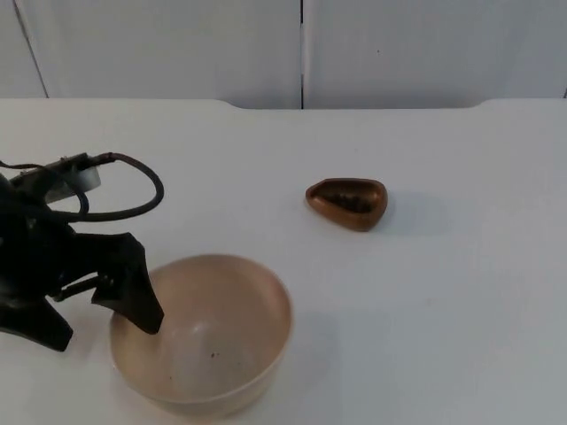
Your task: Pick up the bowl with the left hand and pour the coffee beans from the cup into the bowl with the right hand.
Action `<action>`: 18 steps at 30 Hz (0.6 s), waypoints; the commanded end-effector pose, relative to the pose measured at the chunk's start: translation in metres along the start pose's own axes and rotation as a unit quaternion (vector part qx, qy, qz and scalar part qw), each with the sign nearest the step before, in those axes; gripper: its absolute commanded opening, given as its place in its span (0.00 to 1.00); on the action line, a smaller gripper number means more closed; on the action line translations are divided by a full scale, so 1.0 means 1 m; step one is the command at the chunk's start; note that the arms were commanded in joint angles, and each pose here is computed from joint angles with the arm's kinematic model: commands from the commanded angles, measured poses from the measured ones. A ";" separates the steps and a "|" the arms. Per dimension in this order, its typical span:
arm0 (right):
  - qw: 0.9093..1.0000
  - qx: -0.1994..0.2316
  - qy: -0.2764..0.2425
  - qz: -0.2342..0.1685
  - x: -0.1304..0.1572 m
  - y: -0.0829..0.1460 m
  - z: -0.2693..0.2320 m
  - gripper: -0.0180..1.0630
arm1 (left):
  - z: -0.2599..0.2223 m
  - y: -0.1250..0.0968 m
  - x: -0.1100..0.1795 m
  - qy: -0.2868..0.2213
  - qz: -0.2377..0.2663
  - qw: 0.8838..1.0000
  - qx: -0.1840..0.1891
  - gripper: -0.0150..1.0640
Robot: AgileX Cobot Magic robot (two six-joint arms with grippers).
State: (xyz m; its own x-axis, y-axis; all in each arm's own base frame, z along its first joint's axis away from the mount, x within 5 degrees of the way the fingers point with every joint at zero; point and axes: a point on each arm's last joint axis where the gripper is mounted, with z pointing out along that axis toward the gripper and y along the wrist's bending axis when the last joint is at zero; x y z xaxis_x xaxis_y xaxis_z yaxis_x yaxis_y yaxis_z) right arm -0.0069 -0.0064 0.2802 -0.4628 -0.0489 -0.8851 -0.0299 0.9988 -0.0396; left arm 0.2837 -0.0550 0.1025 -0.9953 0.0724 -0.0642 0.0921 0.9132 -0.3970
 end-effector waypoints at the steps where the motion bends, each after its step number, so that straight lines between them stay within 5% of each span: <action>1: 1.000 0.003 -0.004 -0.003 0.000 0.000 0.000 0.99 | 0.001 -0.002 -0.002 -0.005 -0.004 1.000 0.003 0.85; 7: 1.000 0.003 -0.004 -0.003 0.000 0.000 0.000 0.99 | 0.001 -0.001 -0.003 -0.009 -0.005 1.000 0.002 0.73; 11: 1.000 0.003 -0.004 -0.003 0.000 0.000 0.000 0.99 | 0.001 -0.002 -0.004 -0.016 -0.021 1.000 0.009 0.47; 12: 1.000 0.003 -0.004 -0.003 0.000 0.000 0.000 0.99 | 0.001 -0.002 -0.004 -0.016 -0.021 1.000 0.009 0.47; 13: 1.000 0.003 -0.004 -0.003 0.000 0.000 0.000 0.99 | 0.001 -0.002 -0.004 -0.016 -0.020 1.000 0.011 0.33; 16: 1.000 0.003 -0.004 -0.003 0.000 0.000 0.000 0.99 | -0.001 -0.004 -0.004 -0.018 -0.018 1.000 0.012 0.12; 18: 1.000 0.003 -0.004 -0.003 0.000 0.000 0.000 0.99 | -0.003 -0.004 -0.004 -0.020 -0.017 1.000 0.013 0.06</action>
State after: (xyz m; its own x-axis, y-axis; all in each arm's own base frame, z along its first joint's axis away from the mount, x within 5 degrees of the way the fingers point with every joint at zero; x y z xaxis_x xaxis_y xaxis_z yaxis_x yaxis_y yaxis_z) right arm -0.0069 -0.0064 0.2802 -0.4628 -0.0489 -0.8851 -0.0299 0.9988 -0.0396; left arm 0.2855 -0.0565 0.1025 -0.9971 0.0341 -0.0687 0.0596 0.9081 -0.4144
